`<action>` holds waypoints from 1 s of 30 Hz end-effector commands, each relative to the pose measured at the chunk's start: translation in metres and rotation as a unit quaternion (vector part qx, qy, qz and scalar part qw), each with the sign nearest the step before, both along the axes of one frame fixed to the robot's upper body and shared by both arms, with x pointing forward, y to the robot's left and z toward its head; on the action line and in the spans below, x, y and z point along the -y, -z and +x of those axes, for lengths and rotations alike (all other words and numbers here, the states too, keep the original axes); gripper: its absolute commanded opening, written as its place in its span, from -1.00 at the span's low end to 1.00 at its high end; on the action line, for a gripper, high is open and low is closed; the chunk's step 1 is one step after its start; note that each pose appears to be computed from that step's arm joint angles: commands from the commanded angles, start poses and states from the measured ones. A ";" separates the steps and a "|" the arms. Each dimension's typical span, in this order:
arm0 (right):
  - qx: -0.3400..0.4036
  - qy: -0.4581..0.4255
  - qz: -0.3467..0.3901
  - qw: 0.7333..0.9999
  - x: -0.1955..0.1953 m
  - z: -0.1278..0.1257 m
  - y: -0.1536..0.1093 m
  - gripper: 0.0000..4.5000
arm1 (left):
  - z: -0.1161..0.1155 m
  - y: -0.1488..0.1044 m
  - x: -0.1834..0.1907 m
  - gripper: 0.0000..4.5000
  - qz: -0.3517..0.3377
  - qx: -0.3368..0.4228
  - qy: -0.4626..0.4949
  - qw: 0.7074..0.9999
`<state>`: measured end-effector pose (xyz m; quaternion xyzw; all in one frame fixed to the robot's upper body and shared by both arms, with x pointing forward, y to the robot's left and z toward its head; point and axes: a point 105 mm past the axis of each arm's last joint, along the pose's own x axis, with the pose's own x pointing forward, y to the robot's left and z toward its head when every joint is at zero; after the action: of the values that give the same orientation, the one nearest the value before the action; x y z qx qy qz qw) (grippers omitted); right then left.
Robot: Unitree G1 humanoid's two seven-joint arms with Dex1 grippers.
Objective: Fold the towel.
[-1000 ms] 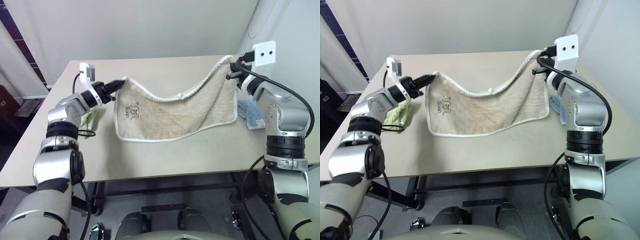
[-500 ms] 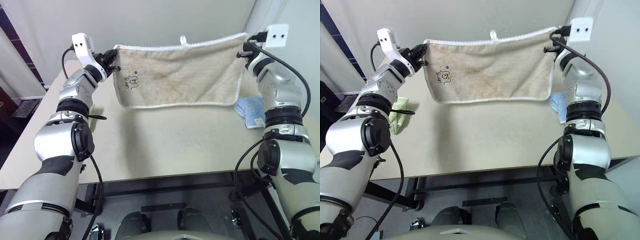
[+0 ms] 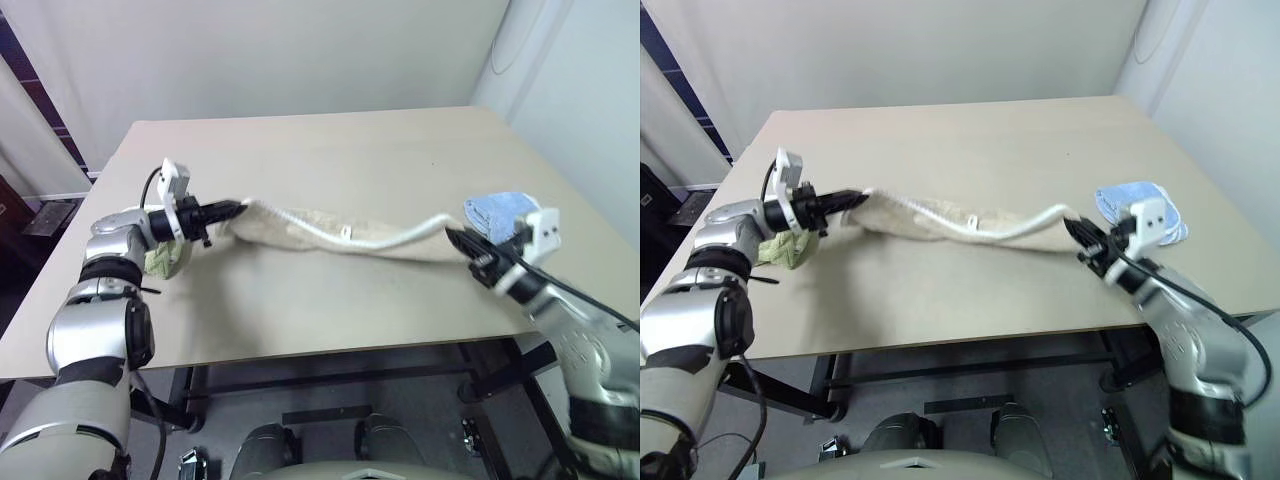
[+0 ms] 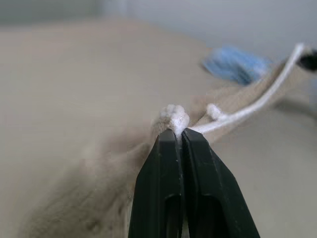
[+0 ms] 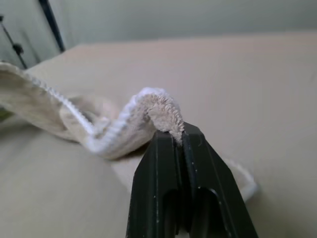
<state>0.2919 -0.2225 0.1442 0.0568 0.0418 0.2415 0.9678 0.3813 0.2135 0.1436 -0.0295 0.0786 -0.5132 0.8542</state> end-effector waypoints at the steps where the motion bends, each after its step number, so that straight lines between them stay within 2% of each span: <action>1: 0.012 -0.021 -0.018 1.000 -0.003 -0.022 -0.012 -1.00 | -0.015 -0.006 -0.017 -0.98 0.022 0.006 0.019 1.000; 8: -0.049 -0.017 -0.062 0.997 0.009 -0.058 0.020 -1.00 | -0.051 0.026 -0.042 -0.98 0.061 -0.056 0.028 0.996; 13: -0.074 -0.001 -0.083 0.994 0.022 -0.071 0.034 -1.00 | -0.065 0.032 -0.049 -0.98 0.065 -0.077 0.028 0.994; 18: -0.075 0.005 -0.085 0.994 0.029 -0.090 0.032 -1.00 | -0.081 0.032 -0.057 -0.98 0.085 -0.097 0.034 0.991; 22: -0.072 0.009 -0.088 0.993 0.031 -0.091 0.034 -1.00 | -0.073 0.024 -0.060 -0.98 0.082 -0.084 0.021 0.993; 26: -0.054 0.046 -0.089 0.994 0.037 -0.064 0.037 -1.00 | -0.040 0.017 -0.056 -0.98 0.050 -0.046 -0.047 0.997; 30: -0.052 0.068 -0.091 0.992 0.036 -0.039 0.045 -1.00 | -0.019 0.020 -0.043 -0.98 0.041 -0.024 -0.076 0.996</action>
<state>0.2461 -0.2543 0.0965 -0.0060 0.1196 0.1861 0.9752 0.3532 0.2545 0.1129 -0.0296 0.1421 -0.4587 0.8767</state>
